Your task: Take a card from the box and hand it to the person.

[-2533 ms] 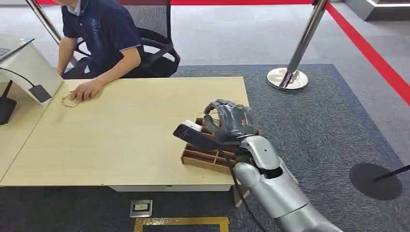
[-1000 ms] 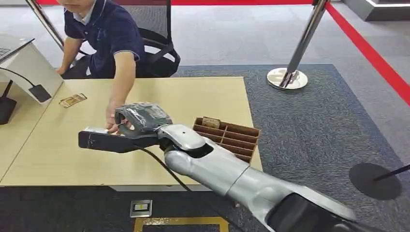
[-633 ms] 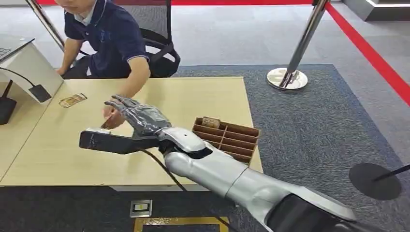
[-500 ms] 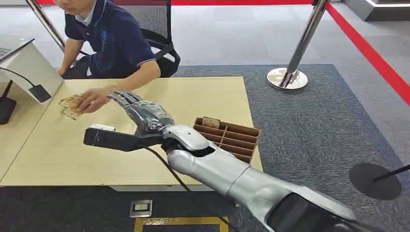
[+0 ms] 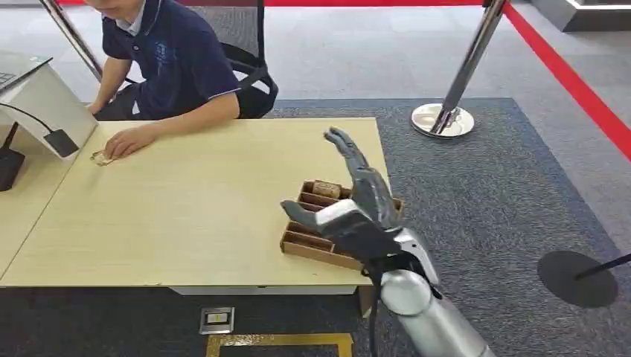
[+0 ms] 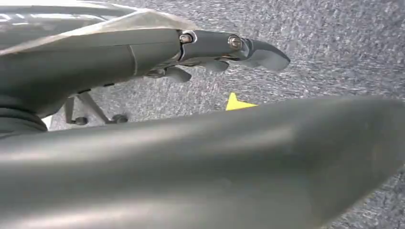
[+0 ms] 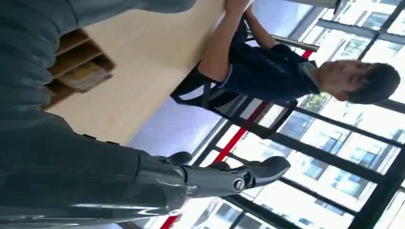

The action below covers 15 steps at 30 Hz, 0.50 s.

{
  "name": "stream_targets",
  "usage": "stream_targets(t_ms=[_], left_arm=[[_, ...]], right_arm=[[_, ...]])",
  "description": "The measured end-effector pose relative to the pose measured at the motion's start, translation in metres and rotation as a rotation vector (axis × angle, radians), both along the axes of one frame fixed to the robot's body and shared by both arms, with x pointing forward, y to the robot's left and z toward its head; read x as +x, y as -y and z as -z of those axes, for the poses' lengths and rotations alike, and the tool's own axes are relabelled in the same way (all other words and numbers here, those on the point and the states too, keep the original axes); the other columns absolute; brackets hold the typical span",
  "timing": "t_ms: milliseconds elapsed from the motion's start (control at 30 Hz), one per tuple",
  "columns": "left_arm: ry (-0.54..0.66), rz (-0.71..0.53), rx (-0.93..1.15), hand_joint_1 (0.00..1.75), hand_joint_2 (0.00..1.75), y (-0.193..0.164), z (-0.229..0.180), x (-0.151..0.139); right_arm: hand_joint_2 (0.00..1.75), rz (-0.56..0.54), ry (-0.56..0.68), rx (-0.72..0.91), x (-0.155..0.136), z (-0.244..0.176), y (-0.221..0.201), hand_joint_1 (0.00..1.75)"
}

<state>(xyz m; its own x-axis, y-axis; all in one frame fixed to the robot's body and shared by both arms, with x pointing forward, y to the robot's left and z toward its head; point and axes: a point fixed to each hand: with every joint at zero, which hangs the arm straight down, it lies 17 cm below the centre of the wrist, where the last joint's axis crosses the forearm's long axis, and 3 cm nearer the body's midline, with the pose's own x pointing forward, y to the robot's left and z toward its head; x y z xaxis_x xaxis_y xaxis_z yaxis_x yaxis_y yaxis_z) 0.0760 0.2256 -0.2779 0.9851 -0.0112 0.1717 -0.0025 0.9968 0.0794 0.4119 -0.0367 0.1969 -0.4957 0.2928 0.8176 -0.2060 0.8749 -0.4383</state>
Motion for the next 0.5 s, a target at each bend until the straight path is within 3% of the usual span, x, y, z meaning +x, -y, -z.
stream_targets(t_ms=[167, 233, 333, 400, 500], left_arm=[[-0.007, -0.021, 0.002, 0.00, 0.00, -0.004, 0.000, -0.001], [-0.011, -0.026, 0.003, 0.00, 0.00, -0.005, 0.001, -0.002], [-0.022, -0.031, 0.005, 0.00, 0.00, -0.006, 0.001, -0.004], [-0.024, -0.043, 0.008, 0.00, 0.00, -0.007, 0.001, -0.004], [-0.019, -0.070, 0.015, 0.00, 0.00, -0.009, 0.002, -0.006]], right_arm=[[1.75, 0.152, -0.138, 0.141, -0.047, 0.035, 0.092, 0.00], [1.75, 0.252, -0.231, 0.132, -0.061, 0.060, 0.130, 0.00], [1.75, 0.316, -0.326, 0.101, -0.082, 0.094, 0.172, 0.00], [1.75, 0.361, -0.449, 0.099, -0.090, 0.129, 0.202, 0.00], [1.75, 0.539, -0.607, 0.092, -0.103, 0.207, 0.271, 0.00]])
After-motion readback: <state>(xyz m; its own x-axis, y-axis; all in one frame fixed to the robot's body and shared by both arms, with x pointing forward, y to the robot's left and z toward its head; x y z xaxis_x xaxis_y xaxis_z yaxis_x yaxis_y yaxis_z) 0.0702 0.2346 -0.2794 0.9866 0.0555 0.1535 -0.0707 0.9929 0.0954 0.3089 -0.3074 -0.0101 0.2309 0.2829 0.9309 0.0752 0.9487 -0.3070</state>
